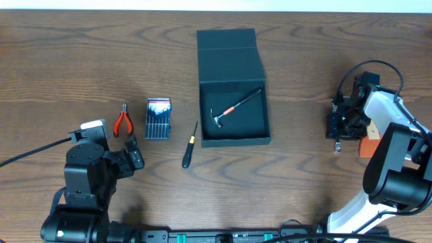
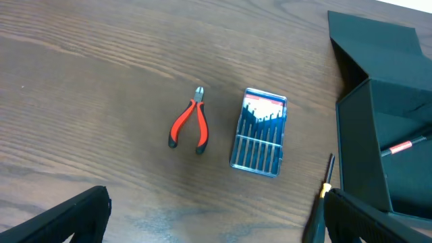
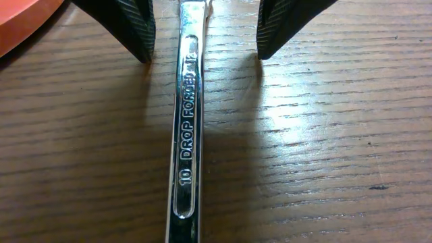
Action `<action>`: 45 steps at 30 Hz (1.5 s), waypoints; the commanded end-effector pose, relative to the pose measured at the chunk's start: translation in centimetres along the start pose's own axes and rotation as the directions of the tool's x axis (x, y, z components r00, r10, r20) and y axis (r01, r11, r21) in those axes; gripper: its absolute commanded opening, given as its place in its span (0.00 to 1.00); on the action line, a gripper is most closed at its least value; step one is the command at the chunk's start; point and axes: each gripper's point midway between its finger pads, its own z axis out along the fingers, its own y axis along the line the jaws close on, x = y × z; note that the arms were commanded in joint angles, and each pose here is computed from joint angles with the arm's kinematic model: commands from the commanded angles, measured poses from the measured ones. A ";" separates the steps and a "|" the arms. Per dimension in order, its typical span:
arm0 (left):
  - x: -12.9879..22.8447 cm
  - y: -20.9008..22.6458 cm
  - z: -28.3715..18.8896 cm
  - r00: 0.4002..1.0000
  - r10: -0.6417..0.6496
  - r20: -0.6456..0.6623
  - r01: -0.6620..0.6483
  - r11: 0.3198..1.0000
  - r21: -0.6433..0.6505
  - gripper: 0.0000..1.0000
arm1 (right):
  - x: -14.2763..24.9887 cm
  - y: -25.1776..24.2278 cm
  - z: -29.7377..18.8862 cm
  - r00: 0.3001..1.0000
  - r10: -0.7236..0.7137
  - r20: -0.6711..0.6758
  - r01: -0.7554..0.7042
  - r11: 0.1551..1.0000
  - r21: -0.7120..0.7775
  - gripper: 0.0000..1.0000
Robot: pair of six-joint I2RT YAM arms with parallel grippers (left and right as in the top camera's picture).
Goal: Pack container
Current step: 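Close the right gripper on the wrench handle and lift it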
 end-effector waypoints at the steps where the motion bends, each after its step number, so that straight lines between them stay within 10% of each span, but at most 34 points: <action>1: -0.9 -0.1 -0.5 1.000 -0.016 0.024 0.016 1.000 0.004 0.98 | -0.3 -0.2 -0.1 1.000 0.010 0.004 -0.009 1.000 -0.007 0.40; 35: -0.9 -0.1 -0.5 1.000 -0.015 0.024 0.015 1.000 0.004 0.99 | 1.2 -0.9 3.7 0.991 0.068 -0.119 -0.065 0.997 0.033 0.52; 45: -0.9 -0.1 -0.5 1.000 -0.015 0.024 0.015 1.000 0.004 0.98 | 1.1 -0.5 3.8 0.990 0.064 -0.122 -0.063 0.998 0.018 0.11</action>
